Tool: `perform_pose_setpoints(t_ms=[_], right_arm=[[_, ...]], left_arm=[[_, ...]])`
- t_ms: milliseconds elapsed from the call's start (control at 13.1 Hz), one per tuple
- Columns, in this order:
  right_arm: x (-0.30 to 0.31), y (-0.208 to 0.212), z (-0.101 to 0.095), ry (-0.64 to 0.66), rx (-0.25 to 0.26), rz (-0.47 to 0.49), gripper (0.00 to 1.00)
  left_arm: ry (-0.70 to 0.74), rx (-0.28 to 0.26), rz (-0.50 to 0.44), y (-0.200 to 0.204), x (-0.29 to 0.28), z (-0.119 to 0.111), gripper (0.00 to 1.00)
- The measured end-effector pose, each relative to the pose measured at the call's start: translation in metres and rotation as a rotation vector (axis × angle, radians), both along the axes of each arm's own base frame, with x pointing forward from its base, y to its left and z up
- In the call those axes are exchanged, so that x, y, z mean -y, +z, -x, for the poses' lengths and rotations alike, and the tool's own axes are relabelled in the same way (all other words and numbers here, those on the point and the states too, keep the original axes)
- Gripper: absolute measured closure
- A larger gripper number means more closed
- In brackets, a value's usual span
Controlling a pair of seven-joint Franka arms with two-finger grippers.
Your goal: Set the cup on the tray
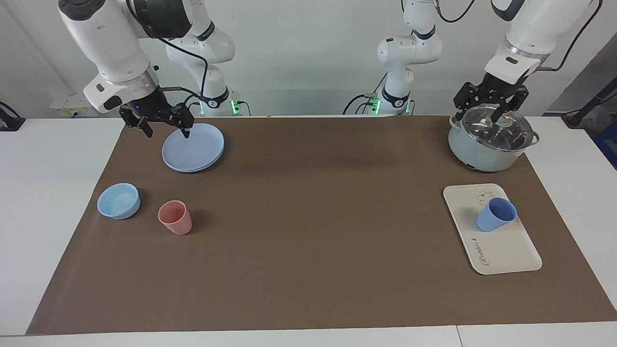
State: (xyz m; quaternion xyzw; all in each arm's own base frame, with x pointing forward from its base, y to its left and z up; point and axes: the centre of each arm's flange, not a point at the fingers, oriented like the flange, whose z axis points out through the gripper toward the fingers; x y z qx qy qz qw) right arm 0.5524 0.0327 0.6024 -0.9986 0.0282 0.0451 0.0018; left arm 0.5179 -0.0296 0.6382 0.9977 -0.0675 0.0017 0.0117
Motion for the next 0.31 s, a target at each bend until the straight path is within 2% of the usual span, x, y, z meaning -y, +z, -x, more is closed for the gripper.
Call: perform_pose_setpoints(t_ms=[306], right_arm=[[0.0015,-0.0003,0.0002,-0.003,-0.003,0.000,0.00]], left_arm=[[0.000,0.000,0.000,0.0000,0.0000,0.0000,0.00]])
